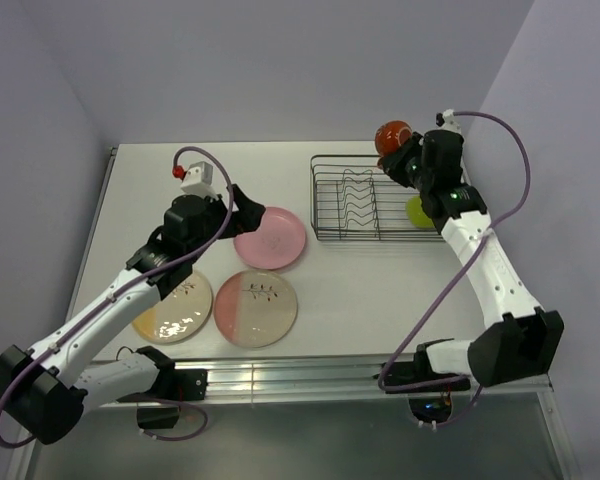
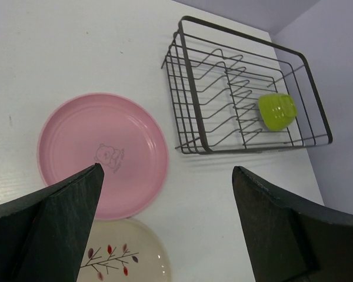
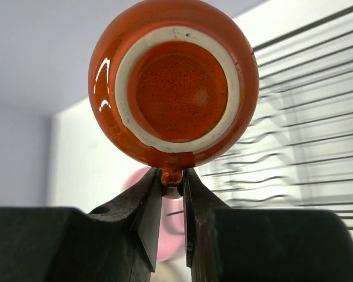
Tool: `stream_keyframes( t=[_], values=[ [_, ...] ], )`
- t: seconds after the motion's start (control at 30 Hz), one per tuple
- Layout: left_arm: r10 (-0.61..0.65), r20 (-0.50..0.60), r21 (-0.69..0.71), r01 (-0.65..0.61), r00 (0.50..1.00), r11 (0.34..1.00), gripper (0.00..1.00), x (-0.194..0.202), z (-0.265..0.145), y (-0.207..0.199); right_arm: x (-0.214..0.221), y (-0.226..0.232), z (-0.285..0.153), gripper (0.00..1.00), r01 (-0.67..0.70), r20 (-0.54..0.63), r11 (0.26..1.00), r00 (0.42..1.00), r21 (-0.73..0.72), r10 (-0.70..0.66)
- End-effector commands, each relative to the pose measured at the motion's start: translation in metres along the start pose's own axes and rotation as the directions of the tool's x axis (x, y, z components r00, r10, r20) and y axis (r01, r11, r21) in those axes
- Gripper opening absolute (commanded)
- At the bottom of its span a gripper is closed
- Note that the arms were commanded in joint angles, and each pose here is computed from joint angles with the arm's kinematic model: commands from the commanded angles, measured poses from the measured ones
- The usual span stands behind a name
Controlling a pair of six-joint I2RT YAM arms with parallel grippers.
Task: Load the mixed dishes into the dish rack
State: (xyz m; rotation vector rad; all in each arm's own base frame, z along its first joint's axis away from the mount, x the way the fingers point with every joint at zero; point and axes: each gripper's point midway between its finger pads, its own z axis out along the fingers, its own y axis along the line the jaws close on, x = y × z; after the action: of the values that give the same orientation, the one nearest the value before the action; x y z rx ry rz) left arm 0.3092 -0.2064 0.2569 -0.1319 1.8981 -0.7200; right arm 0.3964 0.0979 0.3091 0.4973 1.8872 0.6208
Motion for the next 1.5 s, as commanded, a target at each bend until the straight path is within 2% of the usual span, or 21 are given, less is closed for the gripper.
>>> stream_keyframes(
  t=[0.0, 0.2, 0.37, 0.5, 0.63, 1.0, 1.47],
  values=[
    [-0.038, 0.041, -0.104, 0.042, 0.998, 0.994, 0.98, -0.017, 0.007, 0.007, -0.036, -0.033, 0.01, 0.0, 0.2, 0.075, 0.958, 0.973, 0.206, -0.219],
    [-0.082, -0.005, -0.215, 0.079, 0.997, 0.974, 0.96, -0.017, 0.031, 0.025, -0.039, -0.055, 0.032, 0.0, 0.312, 0.02, 0.9, 0.943, 0.303, -0.333],
    [-0.169, -0.067, -0.344, 0.136, 0.983, 0.929, 0.94, -0.003, 0.054, 0.069, -0.034, -0.08, 0.045, 0.0, 0.361, -0.024, 0.851, 0.924, 0.381, -0.381],
    [-0.213, -0.101, -0.435, 0.149, 0.972, 0.888, 0.87, 0.009, 0.071, 0.109, -0.023, -0.095, 0.064, 0.0, 0.393, -0.08, 0.828, 0.915, 0.401, -0.395],
    [-0.248, -0.119, -0.438, 0.173, 0.962, 0.882, 0.84, 0.019, 0.085, 0.118, -0.018, -0.107, 0.078, 0.0, 0.406, -0.107, 0.813, 0.91, 0.418, -0.4],
    [-0.264, -0.234, -0.43, 0.144, 0.936, 0.891, 0.85, 0.048, 0.123, 0.125, -0.002, -0.145, 0.116, 0.0, 0.433, -0.191, 0.779, 0.901, 0.453, -0.389],
    [-0.268, -0.289, -0.442, 0.12, 0.919, 0.889, 0.85, 0.069, 0.139, 0.136, 0.028, -0.184, 0.145, 0.0, 0.475, -0.308, 0.731, 0.879, 0.49, -0.365]
  ],
)
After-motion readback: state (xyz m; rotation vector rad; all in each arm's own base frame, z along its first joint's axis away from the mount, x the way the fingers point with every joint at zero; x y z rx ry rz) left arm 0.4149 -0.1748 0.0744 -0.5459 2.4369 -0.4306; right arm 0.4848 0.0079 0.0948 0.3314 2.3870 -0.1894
